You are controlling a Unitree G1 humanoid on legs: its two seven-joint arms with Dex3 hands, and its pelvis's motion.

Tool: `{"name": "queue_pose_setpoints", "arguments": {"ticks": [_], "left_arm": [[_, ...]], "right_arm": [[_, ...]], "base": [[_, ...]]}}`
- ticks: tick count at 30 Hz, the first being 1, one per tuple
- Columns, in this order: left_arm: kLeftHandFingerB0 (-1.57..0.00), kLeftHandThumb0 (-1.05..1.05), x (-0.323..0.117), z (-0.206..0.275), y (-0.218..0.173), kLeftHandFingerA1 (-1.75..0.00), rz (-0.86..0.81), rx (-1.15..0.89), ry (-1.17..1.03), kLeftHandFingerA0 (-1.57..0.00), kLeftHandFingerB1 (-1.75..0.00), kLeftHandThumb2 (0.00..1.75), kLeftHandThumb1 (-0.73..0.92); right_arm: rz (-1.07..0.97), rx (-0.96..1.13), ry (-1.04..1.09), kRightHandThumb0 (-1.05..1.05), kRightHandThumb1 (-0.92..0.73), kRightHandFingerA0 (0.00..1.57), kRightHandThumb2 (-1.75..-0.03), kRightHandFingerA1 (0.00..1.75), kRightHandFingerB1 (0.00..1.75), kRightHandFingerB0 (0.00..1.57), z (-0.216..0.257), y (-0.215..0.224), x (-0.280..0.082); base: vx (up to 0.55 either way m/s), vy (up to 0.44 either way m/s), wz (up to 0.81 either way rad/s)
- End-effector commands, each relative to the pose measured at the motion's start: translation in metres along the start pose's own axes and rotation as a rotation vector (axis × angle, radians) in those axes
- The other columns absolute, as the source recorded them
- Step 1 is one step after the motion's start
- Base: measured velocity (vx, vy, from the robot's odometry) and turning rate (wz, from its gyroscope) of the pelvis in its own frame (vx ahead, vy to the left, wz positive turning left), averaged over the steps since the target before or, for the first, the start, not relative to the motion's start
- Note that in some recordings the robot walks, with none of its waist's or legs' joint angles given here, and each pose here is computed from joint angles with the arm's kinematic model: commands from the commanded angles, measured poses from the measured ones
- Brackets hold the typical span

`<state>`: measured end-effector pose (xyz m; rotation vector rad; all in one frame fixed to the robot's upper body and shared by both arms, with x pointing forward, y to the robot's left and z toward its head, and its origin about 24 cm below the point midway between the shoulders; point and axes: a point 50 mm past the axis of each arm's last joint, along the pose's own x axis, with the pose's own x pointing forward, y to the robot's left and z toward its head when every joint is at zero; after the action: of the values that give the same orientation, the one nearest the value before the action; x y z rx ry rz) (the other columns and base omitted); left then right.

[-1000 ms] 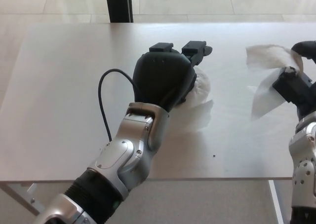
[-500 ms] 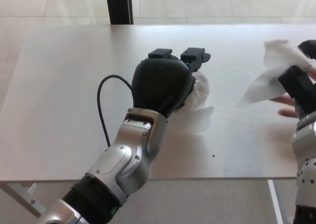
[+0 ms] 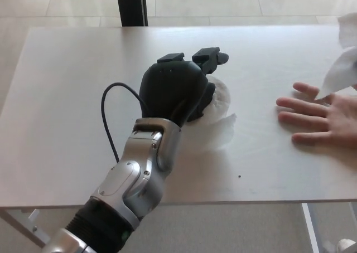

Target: A toilet paper roll is kept in the middle of the desk infront of the robot. The robot places its left hand on the top of the toilet paper roll to hold it still and uses its right hand to tear off a piece of toilet paper from it and hands the paper to a person

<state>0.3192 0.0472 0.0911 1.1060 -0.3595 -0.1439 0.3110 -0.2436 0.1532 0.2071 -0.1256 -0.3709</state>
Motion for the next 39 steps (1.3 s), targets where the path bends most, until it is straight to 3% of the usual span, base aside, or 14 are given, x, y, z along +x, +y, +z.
{"name": "queue_pose_setpoints", "arguments": {"ticks": [1, 3, 4, 9, 10, 11, 13, 19, 21, 23, 26, 27, 29, 39], "left_arm": [[-0.46, -0.22, -0.022, -0.029, -0.027, -1.28, -0.192, -0.011, 0.136, -0.83, -0.49, 0.61, 0.61], [-0.45, -0.22, -0.022, -0.029, -0.027, -1.28, -0.206, -0.013, 0.144, -0.82, -0.48, 0.61, 0.62], [-0.46, -0.22, -0.023, -0.029, -0.027, -1.05, -0.207, -0.013, 0.143, -0.78, -0.48, 0.59, 0.63], [-0.46, -0.23, -0.024, -0.026, -0.029, -1.24, -0.216, -0.025, 0.138, -0.81, -0.47, 0.59, 0.62], [-0.46, -0.24, -0.025, -0.025, -0.03, -1.27, -0.218, -0.023, 0.136, -0.84, -0.47, 0.6, 0.62], [-0.46, -0.23, -0.027, -0.025, -0.032, -1.3, -0.221, -0.027, 0.134, -0.85, -0.48, 0.6, 0.62], [-0.47, -0.23, -0.029, -0.024, -0.034, -0.93, -0.226, -0.033, 0.13, -0.77, -0.48, 0.6, 0.63], [-0.46, -0.23, -0.027, -0.021, -0.035, -1.11, -0.224, -0.054, 0.134, -0.84, -0.49, 0.62, 0.61], [-0.47, -0.24, -0.027, -0.02, -0.036, -0.98, -0.22, -0.05, 0.128, -0.79, -0.5, 0.62, 0.61], [-0.46, -0.24, -0.027, -0.019, -0.036, -1.02, -0.225, -0.052, 0.128, -0.79, -0.49, 0.62, 0.62], [-0.45, -0.26, -0.029, -0.018, -0.038, -0.78, -0.231, -0.07, 0.136, -0.68, -0.49, 0.63, 0.62], [-0.46, -0.26, -0.031, -0.018, -0.038, -0.76, -0.24, -0.069, 0.135, -0.67, -0.46, 0.62, 0.63], [-0.45, -0.29, -0.033, -0.014, -0.04, -0.85, -0.241, -0.102, 0.133, -0.71, -0.46, 0.62, 0.64], [-0.5, -0.34, -0.034, 0.001, -0.033, -0.63, -0.19, -0.145, 0.046, -0.54, -0.46, 0.61, 0.63]], "right_arm": [[0.087, -0.344, -0.147, -0.24, -0.43, 1.28, -1.15, 1.4, 1.21, 1.0, 0.028, -0.02, 0.016], [0.088, -0.446, -0.169, -0.25, -0.45, 1.24, -1.13, 1.36, 1.2, 1.01, 0.026, -0.021, 0.017], [0.131, -0.486, -0.197, -0.14, -0.46, 0.92, -1.23, 1.71, 1.52, 0.8, 0.024, -0.02, 0.015], [0.226, -0.838, -0.278, -0.19, -0.51, 0.9, -1.18, 1.75, 1.55, 0.78, 0.006, -0.023, 0.01], [0.259, -0.953, -0.267, -0.25, -0.52, 1.13, -1.13, 1.34, 1.19, 0.92, -0.002, -0.025, 0.007], [0.28, -1.057, -0.275, -0.14, -0.57, 0.84, -1.0, 1.71, 1.43, 0.77, -0.014, -0.026, 0.004], [0.273, -1.121, -0.253, -0.18, -0.61, 0.89, -0.91, 1.6, 1.2, 0.87, -0.027, -0.027, 0.003], [0.222, -1.229, -0.271, -0.15, -0.54, 0.86, -0.93, 1.75, 1.53, 0.72, -0.058, -0.018, 0.007], [0.21, -1.274, -0.29, -0.2, -0.46, 1.18, -1.01, 1.36, 1.22, 0.96, -0.067, -0.015, 0.008], [0.183, -1.371, -0.307, -0.15, -0.57, 0.91, -0.8, 1.75, 1.59, 0.7, -0.078, -0.012, 0.01], [0.184, -1.509, -0.338, -0.22, -0.62, 0.88, -0.62, 1.75, 1.41, 0.74, -0.089, -0.015, 0.01], [0.19, -1.559, -0.313, -0.34, -0.47, 1.18, -0.87, 1.38, 1.13, 0.85, -0.092, -0.018, 0.011], [0.187, -1.595, -0.238, -0.27, -0.57, 0.89, -0.6, 1.63, 0.68, 0.85, -0.098, -0.023, 0.013], [0.239, -1.772, -0.021, -0.26, -0.64, 0.54, -0.62, 0.91, 0.49, 0.5, -0.11, -0.04, 0.017]], "base": [[0.0, 0.0, 0.0], [0.0, 0.0, 0.0], [0.0, 0.0, 0.0], [0.0, 0.0, 0.0], [0.0, 0.0, 0.0], [0.0, 0.0, 0.0], [0.0, 0.0, 0.0], [0.0, 0.0, 0.0], [0.0, 0.0, 0.0], [0.0, 0.0, 0.0], [0.0, 0.0, 0.0], [0.0, 0.0, 0.0], [0.0, 0.0, 0.0], [0.0, 0.0, 0.0]]}}
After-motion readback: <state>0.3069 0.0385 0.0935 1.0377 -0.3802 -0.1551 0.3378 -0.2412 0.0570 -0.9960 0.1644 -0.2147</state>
